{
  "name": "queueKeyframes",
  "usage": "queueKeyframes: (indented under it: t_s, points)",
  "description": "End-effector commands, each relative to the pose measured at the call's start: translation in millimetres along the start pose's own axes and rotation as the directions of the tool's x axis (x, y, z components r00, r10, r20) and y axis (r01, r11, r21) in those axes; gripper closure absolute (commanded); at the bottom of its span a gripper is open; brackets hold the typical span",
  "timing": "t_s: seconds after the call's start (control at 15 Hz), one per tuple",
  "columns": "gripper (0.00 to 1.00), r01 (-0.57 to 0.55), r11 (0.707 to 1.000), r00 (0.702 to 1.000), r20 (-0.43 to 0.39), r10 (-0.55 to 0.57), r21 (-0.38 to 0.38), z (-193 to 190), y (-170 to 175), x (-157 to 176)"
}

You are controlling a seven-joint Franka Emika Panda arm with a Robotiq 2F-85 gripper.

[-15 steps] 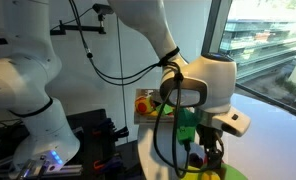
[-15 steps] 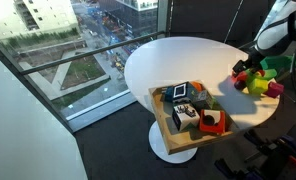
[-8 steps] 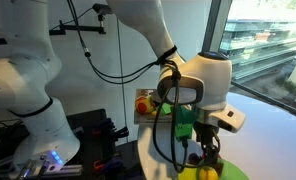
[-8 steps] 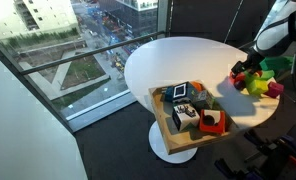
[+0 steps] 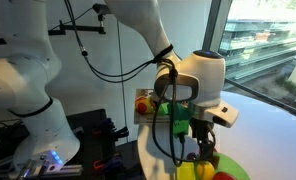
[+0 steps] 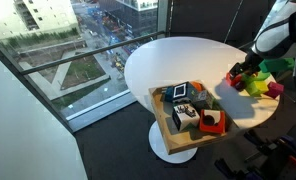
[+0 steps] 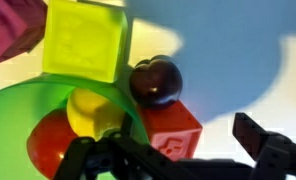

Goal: Pick up the yellow lemon toy and put in the green bowl, slide the green bowl a little to the left

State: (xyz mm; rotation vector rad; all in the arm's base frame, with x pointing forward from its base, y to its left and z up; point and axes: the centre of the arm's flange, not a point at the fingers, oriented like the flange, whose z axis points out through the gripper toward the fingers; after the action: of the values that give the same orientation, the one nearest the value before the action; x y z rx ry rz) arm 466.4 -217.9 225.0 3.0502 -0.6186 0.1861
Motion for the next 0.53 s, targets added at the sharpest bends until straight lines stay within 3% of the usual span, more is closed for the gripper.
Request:
queueKeyframes:
  t_s: [0.0,0.47]
  points:
    - [0.0,0.036,0.999,0.999,-0.014,-0.036,0.019,-10,-8,-12]
    - [0.0,0.09,0.995,0.996,-0.01,-0.09,0.034,-14,-28,-26]
